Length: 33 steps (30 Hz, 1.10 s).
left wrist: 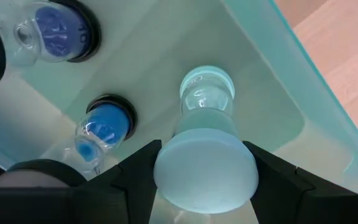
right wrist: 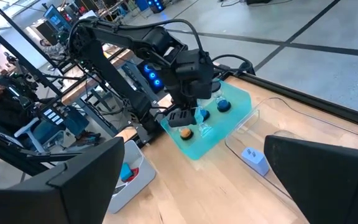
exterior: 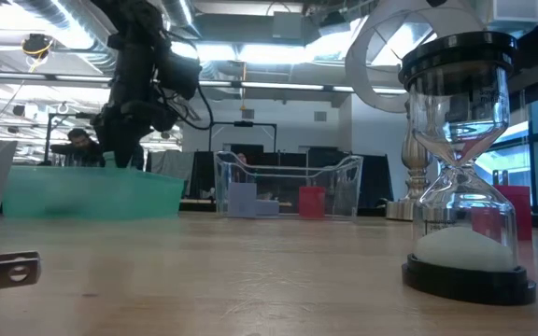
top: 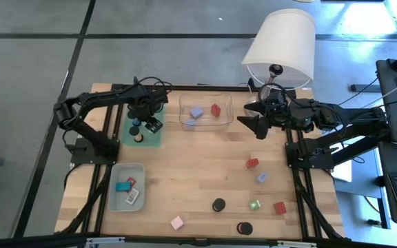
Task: Pick & Place Office items
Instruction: Put the light green hourglass into the green bin
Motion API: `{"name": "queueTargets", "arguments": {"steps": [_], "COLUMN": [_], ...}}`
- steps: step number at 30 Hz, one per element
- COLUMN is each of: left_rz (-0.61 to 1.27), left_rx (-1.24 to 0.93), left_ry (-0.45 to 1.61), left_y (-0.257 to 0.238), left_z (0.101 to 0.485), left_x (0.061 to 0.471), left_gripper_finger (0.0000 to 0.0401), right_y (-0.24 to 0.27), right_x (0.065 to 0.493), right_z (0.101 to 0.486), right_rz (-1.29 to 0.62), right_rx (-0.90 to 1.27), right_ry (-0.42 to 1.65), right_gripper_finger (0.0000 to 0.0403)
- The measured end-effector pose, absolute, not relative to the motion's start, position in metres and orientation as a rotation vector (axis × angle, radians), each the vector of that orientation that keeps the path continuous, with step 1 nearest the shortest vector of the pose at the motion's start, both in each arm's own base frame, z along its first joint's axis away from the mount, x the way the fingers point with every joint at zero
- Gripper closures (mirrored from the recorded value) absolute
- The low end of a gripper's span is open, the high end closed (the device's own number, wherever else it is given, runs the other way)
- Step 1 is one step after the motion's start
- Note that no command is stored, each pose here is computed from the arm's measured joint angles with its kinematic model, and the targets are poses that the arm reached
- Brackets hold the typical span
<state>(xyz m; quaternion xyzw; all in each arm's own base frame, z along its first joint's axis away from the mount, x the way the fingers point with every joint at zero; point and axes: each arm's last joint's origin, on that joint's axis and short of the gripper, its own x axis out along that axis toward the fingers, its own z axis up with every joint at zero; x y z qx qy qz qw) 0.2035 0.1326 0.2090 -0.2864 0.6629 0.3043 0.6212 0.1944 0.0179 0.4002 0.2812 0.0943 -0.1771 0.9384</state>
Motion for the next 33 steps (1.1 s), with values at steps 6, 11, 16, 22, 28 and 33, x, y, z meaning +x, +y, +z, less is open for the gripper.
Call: {"name": "queueTargets", "arguments": {"steps": [6, 11, 16, 22, 28, 33], "left_rz": [0.701, 0.698, 0.706, 0.707, 0.700, 0.724], "left_rx": [-0.656, -0.657, -0.651, -0.642, -0.632, -0.596], "left_ry": [1.518, 1.485, 1.416, 1.372, 1.400, 1.435], "left_y": [0.132, 0.135, 0.140, 0.143, 0.142, 0.141], "left_z": [0.210, 0.221, 0.238, 0.249, 0.249, 0.243], "left_x": [0.203, 0.208, 0.215, 0.220, 0.218, 0.214], "left_gripper_finger": [0.0192, 0.0190, 0.0190, 0.0189, 0.0189, 0.0189], "right_y": [0.018, 0.018, 0.018, 0.018, 0.018, 0.018], "right_x": [0.194, 0.194, 0.194, 0.194, 0.194, 0.194], "right_z": [0.400, 0.400, 0.400, 0.400, 0.400, 0.400], "right_rz": [-0.361, -0.361, -0.361, -0.361, -0.360, -0.358], "right_rx": [0.571, 0.569, 0.567, 0.571, 0.572, 0.572], "right_ry": [0.193, 0.194, 0.194, 0.194, 0.194, 0.195], "right_gripper_finger": [0.0014, 0.0014, 0.0014, 0.0014, 0.0014, 0.0014]}}
